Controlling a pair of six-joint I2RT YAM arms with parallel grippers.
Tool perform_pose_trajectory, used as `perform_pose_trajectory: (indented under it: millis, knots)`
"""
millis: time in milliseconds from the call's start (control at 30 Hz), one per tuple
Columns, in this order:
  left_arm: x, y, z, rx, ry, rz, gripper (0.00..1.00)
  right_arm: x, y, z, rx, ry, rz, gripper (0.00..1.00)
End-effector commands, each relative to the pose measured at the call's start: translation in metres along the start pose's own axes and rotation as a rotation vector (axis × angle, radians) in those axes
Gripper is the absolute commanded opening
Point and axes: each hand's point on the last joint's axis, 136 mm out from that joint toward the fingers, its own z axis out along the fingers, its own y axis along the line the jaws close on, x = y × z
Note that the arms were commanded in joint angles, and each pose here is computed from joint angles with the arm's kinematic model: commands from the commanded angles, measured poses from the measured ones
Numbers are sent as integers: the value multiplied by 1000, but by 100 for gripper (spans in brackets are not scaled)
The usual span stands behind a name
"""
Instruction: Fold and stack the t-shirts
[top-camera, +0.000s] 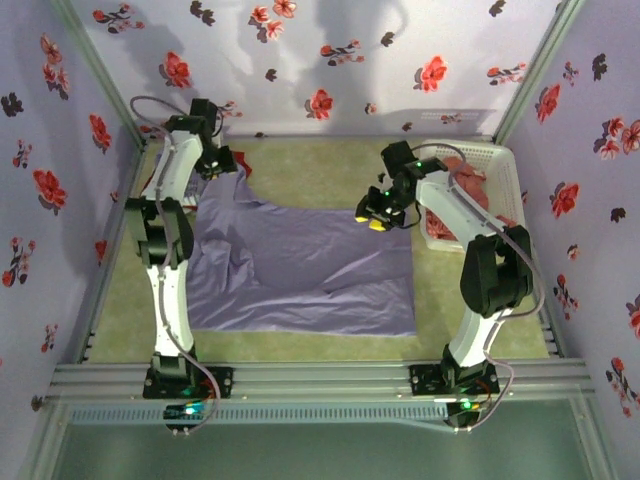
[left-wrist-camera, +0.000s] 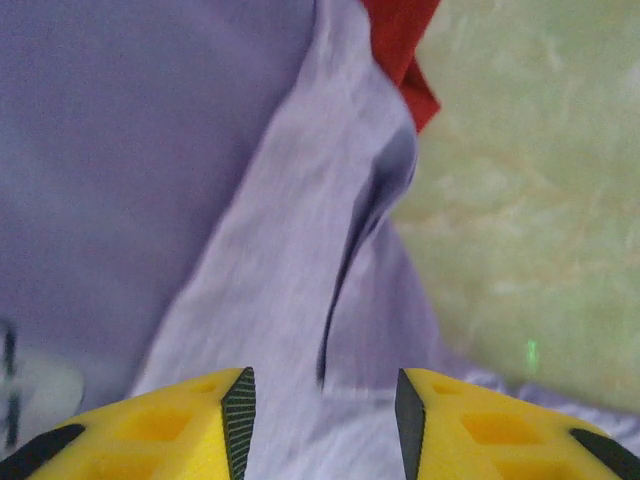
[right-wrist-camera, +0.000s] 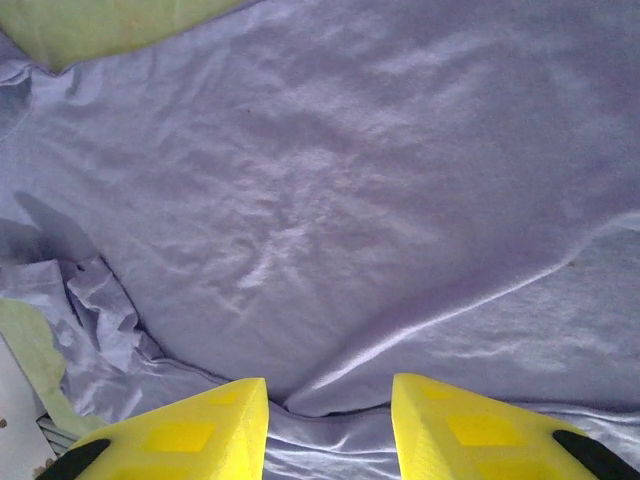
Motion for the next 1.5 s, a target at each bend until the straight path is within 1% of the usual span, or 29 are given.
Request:
perform_pose_trajectory:
  millis: [0, 67, 167, 267, 367, 433, 500, 800, 867, 967, 1033, 1167, 1300, 1400, 1467]
  knots:
    - [-19, 1, 17, 29, -32, 52, 46, 3, -10, -6, 50, 15, 2, 40]
    - [-25, 2, 27, 34, -37, 53, 47, 4, -12, -9, 61, 11, 6, 40]
    - [-33, 6, 33, 40, -60, 56, 48, 6, -16, -13, 76, 4, 13, 41]
    - [-44, 4, 27, 67, -100, 71, 48, 8, -19, -14, 84, 1, 20, 41]
    - [-54, -6, 11, 130, -138, 98, 52, 11, -23, -13, 93, 8, 26, 42]
    - [-60, -7, 8, 145, -159, 108, 54, 13, -25, -11, 96, 14, 33, 42]
    - [-64, -6, 8, 155, -172, 112, 54, 14, -25, -10, 89, 17, 42, 42]
    - [-65, -2, 37, 197, -147, 96, 53, 17, -28, -16, 104, 9, 54, 43]
    - [-62, -4, 41, 212, -135, 92, 52, 18, -29, -17, 110, 8, 57, 43]
    - [-66, -11, 44, 253, -150, 87, 50, 19, -29, -18, 112, 5, 56, 43]
    - [-65, -12, 47, 259, -144, 80, 47, 20, -30, -19, 114, 5, 55, 43]
    - [-63, -14, 50, 272, -131, 74, 36, 20, -30, -20, 115, -1, 59, 43]
    - [-60, -13, 49, 267, -123, 74, 23, 20, -30, -20, 113, 0, 61, 43]
    - [-62, -14, 41, 269, -133, 71, 10, 20, -30, -19, 110, -3, 61, 43]
    - [-64, -16, 34, 272, -143, 75, 5, 20, -30, -18, 107, -2, 60, 43]
